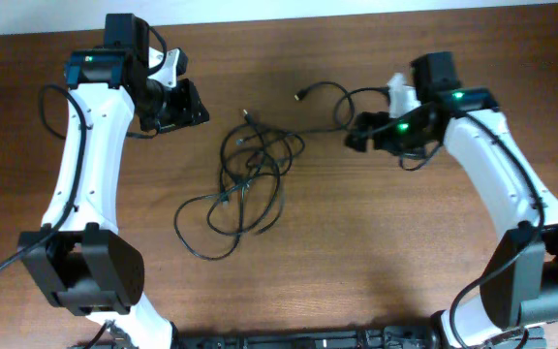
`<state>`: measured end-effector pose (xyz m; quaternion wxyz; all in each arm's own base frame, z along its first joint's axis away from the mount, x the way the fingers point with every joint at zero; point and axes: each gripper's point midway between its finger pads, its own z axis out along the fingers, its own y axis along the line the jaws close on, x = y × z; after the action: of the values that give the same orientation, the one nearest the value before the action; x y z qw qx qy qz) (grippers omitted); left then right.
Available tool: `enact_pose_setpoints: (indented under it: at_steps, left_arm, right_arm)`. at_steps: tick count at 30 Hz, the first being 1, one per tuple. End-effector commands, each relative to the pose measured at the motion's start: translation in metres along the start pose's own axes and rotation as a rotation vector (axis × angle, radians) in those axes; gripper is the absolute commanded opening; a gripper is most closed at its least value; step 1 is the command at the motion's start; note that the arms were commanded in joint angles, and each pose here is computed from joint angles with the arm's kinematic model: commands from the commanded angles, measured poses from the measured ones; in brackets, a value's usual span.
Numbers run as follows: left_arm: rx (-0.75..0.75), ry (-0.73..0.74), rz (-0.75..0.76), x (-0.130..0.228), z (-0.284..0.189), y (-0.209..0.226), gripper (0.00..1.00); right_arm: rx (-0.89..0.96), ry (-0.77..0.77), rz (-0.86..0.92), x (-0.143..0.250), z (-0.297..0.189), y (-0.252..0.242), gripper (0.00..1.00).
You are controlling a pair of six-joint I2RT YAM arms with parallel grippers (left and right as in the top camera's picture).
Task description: Untangle cables
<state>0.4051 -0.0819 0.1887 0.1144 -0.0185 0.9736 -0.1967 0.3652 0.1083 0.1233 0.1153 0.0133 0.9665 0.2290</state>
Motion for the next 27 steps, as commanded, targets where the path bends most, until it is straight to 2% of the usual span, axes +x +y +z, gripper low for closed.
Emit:
enact_pose_setpoints:
  at_steps: [1,3,5,8,12,15,18,23,27]
  left_arm:
    - [-0.094,-0.01,0.02,-0.001,-0.001,0.015,0.54]
    - [-0.11,-0.012,0.021,-0.002,-0.001,0.017,0.58]
    - [-0.109,-0.01,0.027,-0.001,0.0,0.015,0.58]
    - [-0.108,-0.009,0.027,-0.001,0.0,0.015,0.58]
    - [-0.109,-0.001,0.026,0.001,0.0,0.014,0.58]
    - [-0.109,-0.001,0.026,0.001,0.0,0.014,0.58]
    - [-0.109,0.001,0.026,0.002,0.0,0.014,0.58]
    - [-0.109,0.002,0.026,0.002,0.0,0.014,0.58]
    - [-0.11,0.002,0.026,0.002,0.0,0.014,0.58]
  right_arm:
    - [-0.103,-0.015,-0.142,0.001,0.007,0.047,0.99]
    - [-0.096,-0.029,-0.21,0.003,0.02,0.067,0.99]
    - [-0.042,-0.018,-0.206,0.009,0.035,0.073,0.99]
    - [-0.046,0.03,-0.224,0.021,0.057,0.087,0.99]
    - [-0.091,0.146,-0.302,0.059,0.087,0.118,1.0]
    - [-0.109,0.145,-0.345,0.067,0.09,0.133,1.0]
    - [-0.144,0.1,-0.374,0.057,0.09,0.144,0.96]
    - [-0.215,-0.053,-0.438,0.013,0.063,0.185,0.95]
    - [-0.205,-0.034,-0.408,0.016,0.064,0.182,0.93]
